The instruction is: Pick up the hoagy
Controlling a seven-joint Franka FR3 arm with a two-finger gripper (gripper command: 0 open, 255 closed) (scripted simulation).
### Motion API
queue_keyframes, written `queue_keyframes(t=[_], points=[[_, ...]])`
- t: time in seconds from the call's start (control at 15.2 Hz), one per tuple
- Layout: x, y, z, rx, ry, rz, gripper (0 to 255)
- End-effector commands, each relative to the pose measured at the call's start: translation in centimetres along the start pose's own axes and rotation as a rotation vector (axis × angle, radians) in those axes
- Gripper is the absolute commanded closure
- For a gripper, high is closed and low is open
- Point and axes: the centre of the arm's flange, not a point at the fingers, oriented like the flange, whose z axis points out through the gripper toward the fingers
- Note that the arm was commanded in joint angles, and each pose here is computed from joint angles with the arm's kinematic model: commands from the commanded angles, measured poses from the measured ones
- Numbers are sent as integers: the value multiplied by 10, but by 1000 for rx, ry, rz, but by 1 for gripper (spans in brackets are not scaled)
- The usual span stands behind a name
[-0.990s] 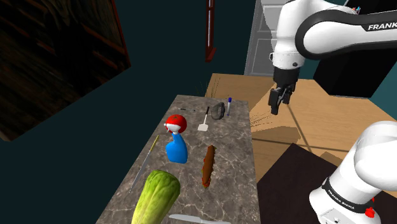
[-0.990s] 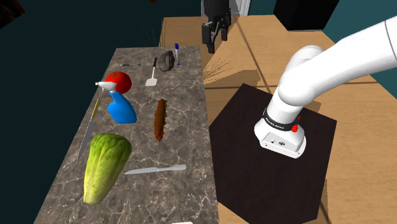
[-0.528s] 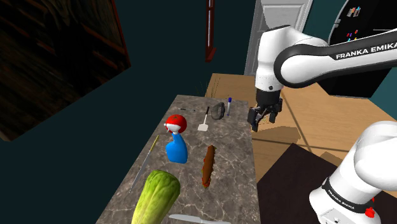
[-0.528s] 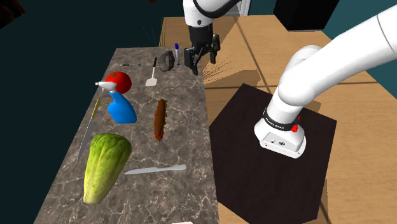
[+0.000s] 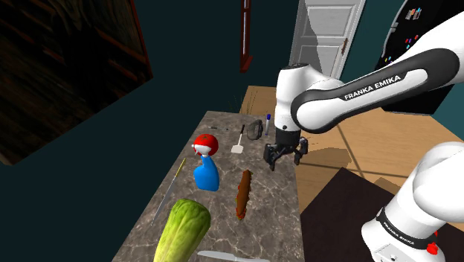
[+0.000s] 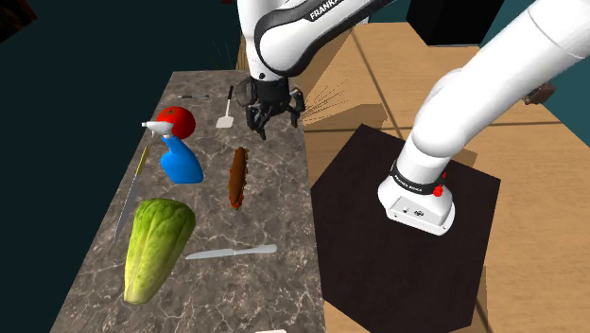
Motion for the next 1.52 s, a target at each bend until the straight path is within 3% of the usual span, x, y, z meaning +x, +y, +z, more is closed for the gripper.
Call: queue_keyframes(t=[0.0, 0.86, 1.45], points=[[8, -18, 21, 14, -1, 68, 0], [74, -115, 133, 87, -7, 477, 0], [79, -116, 173, 87, -7, 477, 0]])
